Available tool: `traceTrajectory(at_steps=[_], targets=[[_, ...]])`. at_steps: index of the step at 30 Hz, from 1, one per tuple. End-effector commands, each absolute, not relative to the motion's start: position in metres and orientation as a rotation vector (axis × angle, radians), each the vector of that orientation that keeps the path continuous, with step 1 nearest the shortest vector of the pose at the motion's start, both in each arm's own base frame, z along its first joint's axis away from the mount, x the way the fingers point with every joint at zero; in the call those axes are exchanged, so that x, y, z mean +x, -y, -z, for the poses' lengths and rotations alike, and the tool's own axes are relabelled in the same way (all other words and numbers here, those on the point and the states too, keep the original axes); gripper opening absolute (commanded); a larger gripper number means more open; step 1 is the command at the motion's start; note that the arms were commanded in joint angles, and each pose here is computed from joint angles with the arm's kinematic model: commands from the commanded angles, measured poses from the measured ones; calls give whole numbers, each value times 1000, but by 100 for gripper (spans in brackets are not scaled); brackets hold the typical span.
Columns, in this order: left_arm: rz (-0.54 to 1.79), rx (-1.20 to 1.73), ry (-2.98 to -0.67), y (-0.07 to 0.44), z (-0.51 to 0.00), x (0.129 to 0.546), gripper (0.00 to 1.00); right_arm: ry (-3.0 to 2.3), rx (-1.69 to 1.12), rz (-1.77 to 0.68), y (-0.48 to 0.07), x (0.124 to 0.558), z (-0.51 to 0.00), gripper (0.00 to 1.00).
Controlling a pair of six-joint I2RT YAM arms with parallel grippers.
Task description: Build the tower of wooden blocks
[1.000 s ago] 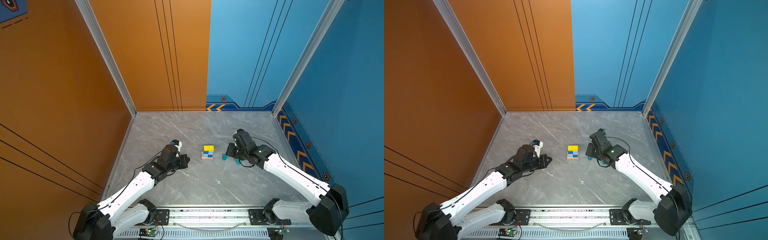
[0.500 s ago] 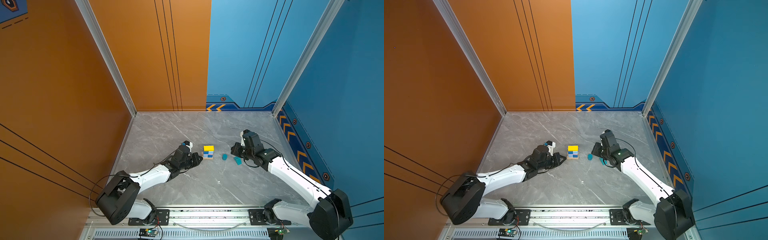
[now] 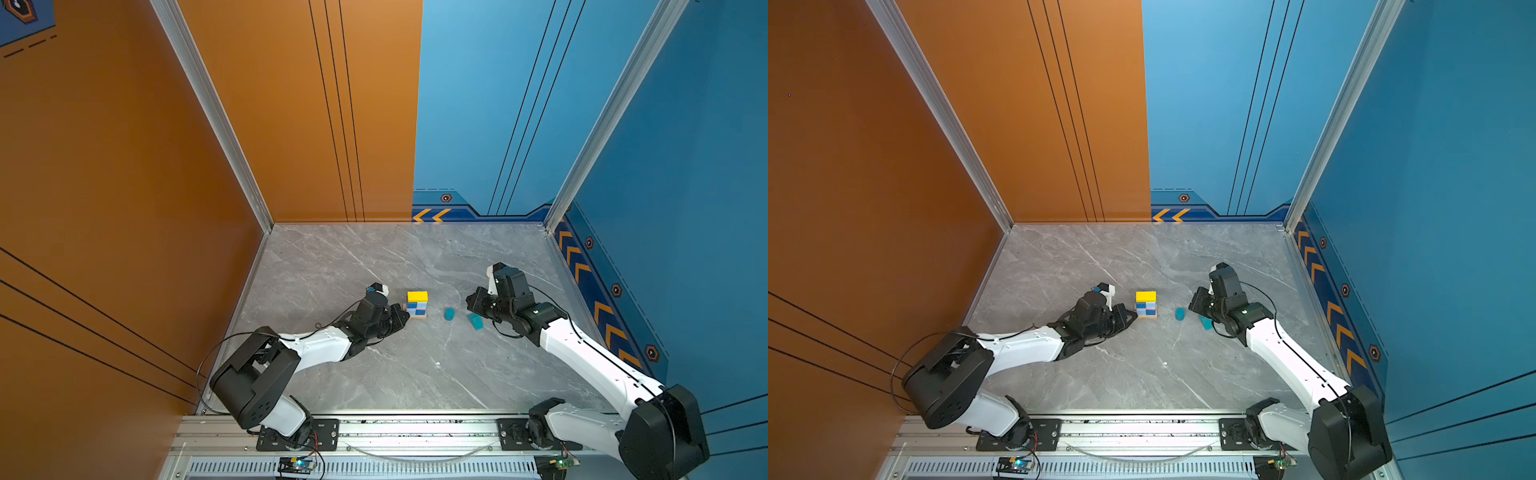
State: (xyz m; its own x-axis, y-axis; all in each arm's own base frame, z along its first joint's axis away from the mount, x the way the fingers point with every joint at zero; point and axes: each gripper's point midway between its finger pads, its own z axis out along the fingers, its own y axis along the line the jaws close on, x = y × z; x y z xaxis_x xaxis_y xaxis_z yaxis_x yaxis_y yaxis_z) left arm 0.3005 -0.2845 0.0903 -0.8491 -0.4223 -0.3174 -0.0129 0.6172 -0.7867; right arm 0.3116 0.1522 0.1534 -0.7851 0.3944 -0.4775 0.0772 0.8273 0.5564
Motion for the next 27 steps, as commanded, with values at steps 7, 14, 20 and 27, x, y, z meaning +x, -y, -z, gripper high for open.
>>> traceTrajectory(at_steps=[7, 14, 20, 27], targets=[[1182, -347, -2304, 302, -106, 318, 0, -2373, 351, -726, -146, 309, -157, 0], [1172, -355, -2296, 302, -106, 322, 0, -2369, 366, -730, -142, 308, -155, 0], [1172, -356, -2302, 304, -104, 324, 0, -2367, 374, -733, -140, 308, -155, 0], [1171, -358, -2308, 304, -102, 325, 0, -2368, 377, -736, -140, 308, -154, 0]])
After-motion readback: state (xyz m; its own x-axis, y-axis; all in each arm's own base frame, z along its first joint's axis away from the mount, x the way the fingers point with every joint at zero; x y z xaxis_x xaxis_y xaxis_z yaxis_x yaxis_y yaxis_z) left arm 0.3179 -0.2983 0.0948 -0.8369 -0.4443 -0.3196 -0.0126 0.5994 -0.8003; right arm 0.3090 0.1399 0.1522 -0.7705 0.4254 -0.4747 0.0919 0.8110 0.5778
